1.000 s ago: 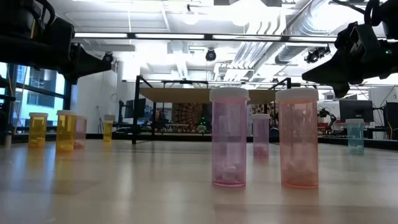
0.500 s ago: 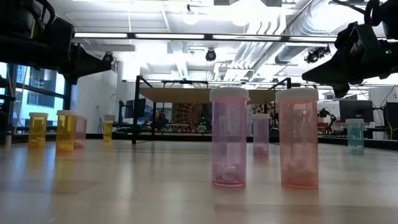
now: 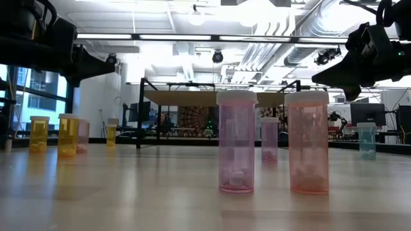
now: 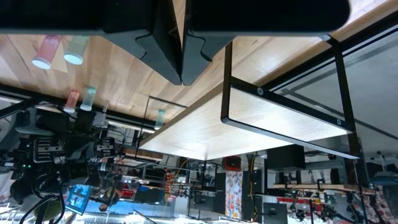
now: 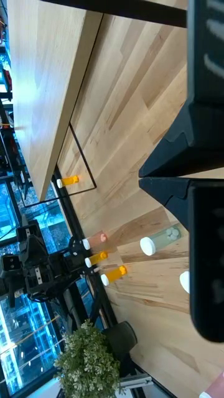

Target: Pick and place medicine bottles onto shelf by color

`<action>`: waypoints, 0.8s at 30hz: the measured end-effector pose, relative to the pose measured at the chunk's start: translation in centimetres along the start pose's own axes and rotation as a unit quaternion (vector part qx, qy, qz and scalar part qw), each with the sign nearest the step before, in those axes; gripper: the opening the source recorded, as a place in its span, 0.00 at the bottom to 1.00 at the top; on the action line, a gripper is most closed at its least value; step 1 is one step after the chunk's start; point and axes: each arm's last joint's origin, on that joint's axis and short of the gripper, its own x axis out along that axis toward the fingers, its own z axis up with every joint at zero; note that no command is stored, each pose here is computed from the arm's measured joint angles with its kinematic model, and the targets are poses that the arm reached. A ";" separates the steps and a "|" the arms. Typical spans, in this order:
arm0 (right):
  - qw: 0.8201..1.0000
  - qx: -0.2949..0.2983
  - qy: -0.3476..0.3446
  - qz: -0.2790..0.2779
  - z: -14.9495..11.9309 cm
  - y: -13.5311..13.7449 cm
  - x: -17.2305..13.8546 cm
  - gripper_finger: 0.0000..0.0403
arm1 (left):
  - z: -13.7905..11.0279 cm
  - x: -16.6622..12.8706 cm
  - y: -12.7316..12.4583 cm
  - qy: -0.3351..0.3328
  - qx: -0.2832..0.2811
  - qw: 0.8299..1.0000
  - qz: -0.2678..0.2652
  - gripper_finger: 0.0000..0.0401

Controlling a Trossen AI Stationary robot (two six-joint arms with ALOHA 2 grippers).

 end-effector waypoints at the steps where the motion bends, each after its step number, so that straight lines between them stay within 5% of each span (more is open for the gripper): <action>1: 1.000 -0.002 0.000 0.000 0.0 0.0 0.0 0.00 | 0.0 0.0 0.0 0.000 0.000 1.000 0.000 0.00; 24: 0.996 0.089 0.002 0.005 0.0 0.0 0.0 0.00 | 0.0 0.0 0.0 0.000 0.000 1.000 -0.003 0.00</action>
